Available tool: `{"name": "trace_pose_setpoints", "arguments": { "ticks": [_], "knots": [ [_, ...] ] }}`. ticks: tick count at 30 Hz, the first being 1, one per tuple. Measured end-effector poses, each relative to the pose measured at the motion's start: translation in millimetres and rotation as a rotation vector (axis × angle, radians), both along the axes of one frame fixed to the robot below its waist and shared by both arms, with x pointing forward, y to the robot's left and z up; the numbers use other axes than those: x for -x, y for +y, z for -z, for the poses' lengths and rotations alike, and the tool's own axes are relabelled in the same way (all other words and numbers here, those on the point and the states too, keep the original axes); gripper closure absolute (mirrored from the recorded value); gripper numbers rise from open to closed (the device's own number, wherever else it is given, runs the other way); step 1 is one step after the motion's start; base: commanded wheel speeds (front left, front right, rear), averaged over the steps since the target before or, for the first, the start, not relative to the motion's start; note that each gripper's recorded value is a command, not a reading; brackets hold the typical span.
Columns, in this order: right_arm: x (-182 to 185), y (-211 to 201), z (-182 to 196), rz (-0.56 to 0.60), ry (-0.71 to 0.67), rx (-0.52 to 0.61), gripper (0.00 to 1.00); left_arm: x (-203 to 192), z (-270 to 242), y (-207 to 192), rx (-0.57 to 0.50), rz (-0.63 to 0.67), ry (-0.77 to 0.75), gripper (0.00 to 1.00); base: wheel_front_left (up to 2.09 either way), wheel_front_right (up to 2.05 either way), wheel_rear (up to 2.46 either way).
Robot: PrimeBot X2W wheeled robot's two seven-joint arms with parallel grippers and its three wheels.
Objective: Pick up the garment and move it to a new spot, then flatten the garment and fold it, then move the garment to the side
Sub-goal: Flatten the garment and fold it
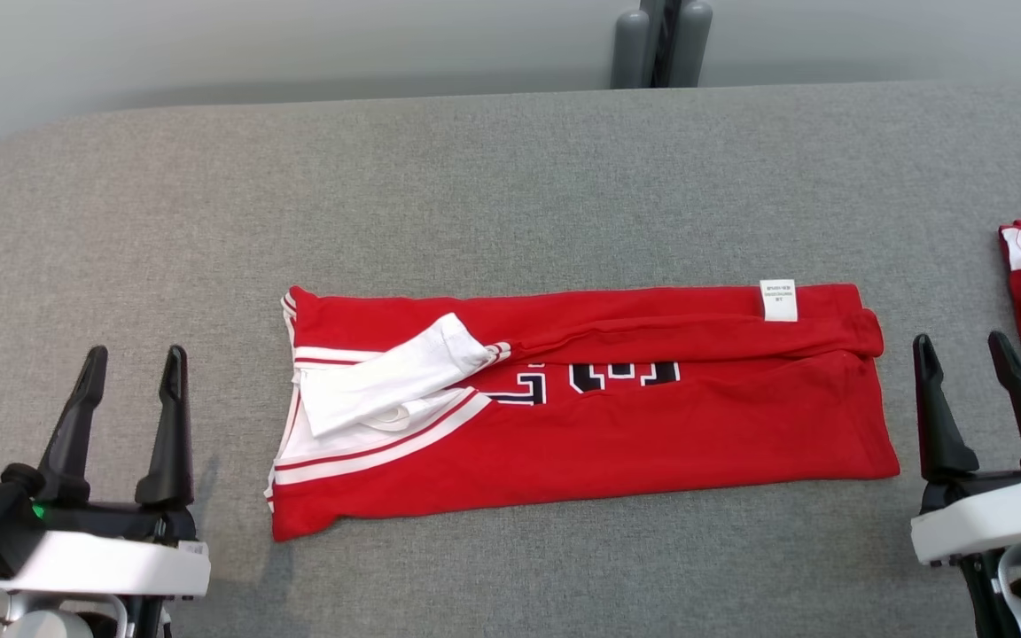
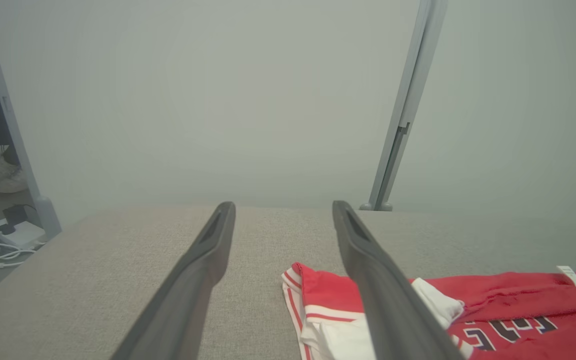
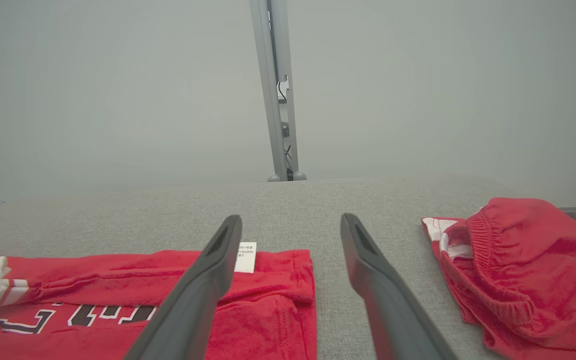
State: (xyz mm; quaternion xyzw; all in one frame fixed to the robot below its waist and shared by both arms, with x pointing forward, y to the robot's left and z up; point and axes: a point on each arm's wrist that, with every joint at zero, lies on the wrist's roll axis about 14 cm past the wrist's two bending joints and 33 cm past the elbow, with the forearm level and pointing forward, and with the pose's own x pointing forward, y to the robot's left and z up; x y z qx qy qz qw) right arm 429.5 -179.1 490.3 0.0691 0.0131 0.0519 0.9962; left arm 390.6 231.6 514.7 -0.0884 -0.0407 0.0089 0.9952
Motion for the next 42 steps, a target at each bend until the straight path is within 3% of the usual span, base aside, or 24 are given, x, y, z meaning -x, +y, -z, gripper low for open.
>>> {"name": "trace_pose_setpoints", "arguments": {
  "ticks": [12, 21, 30, 40, 41, 42],
  "knots": [
    [6, 7, 17, -0.005, 0.07, -0.026, 0.0, 12, 15, 2, -0.026, 0.002, 0.048, 0.0, 0.0, 0.0, 0.0],
    [-17, -15, 25, 0.042, 0.112, -0.021, 0.0, 9, 17, -1, -0.025, 0.018, 0.053, 0.0, 0.0, 0.0, 0.0],
    [-49, 5, 79, 0.008, 0.282, -0.06, 0.0, -7, 19, -9, -0.022, 0.049, 0.05, 0.0, 0.0, 0.0, 0.0],
    [-45, 34, 127, -0.037, 0.415, -0.094, 0.0, -9, 29, -5, -0.02, 0.041, 0.078, 0.0, 0.0, 0.0, 0.0],
    [-44, 35, 129, -0.037, 0.422, -0.096, 0.23, -9, 29, -5, -0.019, 0.041, 0.079, 0.0, 0.0, 0.0, 0.0],
    [-43, 36, 130, -0.038, 0.426, -0.097, 0.59, -10, 29, -5, -0.018, 0.043, 0.078, 0.0, 0.0, 0.0, 0.0]
  ]
}}
